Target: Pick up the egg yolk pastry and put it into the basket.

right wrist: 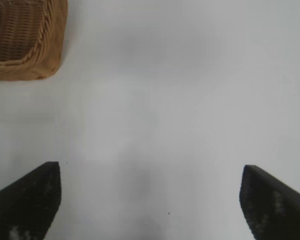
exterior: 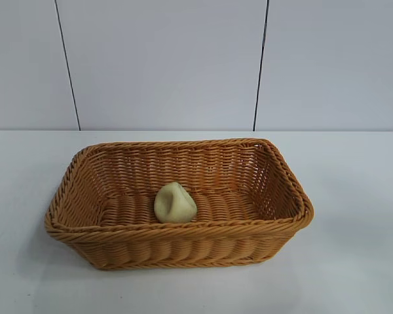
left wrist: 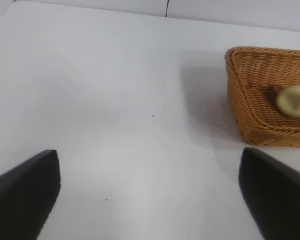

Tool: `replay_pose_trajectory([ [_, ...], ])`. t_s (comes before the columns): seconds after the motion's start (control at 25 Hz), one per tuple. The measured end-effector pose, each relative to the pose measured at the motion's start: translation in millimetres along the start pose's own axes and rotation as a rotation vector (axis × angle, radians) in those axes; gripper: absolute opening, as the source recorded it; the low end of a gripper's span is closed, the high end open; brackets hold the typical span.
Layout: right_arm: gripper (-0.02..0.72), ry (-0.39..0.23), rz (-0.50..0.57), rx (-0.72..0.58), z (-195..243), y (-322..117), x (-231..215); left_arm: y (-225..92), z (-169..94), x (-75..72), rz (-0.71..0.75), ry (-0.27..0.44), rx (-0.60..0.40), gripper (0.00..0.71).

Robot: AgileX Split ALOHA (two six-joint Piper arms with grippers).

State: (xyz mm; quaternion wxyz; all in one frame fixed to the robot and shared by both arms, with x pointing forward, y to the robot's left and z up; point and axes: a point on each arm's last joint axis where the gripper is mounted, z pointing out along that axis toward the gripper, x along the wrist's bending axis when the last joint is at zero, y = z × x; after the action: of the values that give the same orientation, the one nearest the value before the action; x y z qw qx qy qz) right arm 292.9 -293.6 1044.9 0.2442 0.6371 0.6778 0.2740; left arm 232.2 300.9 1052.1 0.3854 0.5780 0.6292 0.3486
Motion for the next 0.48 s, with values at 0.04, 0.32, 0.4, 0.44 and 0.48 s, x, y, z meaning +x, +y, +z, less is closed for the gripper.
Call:
replay_pose_trajectory([
  [0.04,0.695,0.000,0.000,-0.023,-3,-2,0,0,0,0.0,0.000,0.000,0.000,0.695],
  [0.32,0.695,-0.006,0.002,-0.195,-26,-16,0,0,0,0.0,0.000,0.000,0.000,0.695],
  [0.4,0.695,-0.022,0.016,-0.249,-32,-21,0,0,0,0.0,0.000,0.000,0.000,0.695],
  [0.44,0.695,-0.033,0.024,-0.278,-36,-24,0,0,0,0.0,0.000,0.000,0.000,0.695],
  [0.48,0.695,-0.042,0.030,-0.303,-38,-27,0,0,0,0.0,0.000,0.000,0.000,0.695],
])
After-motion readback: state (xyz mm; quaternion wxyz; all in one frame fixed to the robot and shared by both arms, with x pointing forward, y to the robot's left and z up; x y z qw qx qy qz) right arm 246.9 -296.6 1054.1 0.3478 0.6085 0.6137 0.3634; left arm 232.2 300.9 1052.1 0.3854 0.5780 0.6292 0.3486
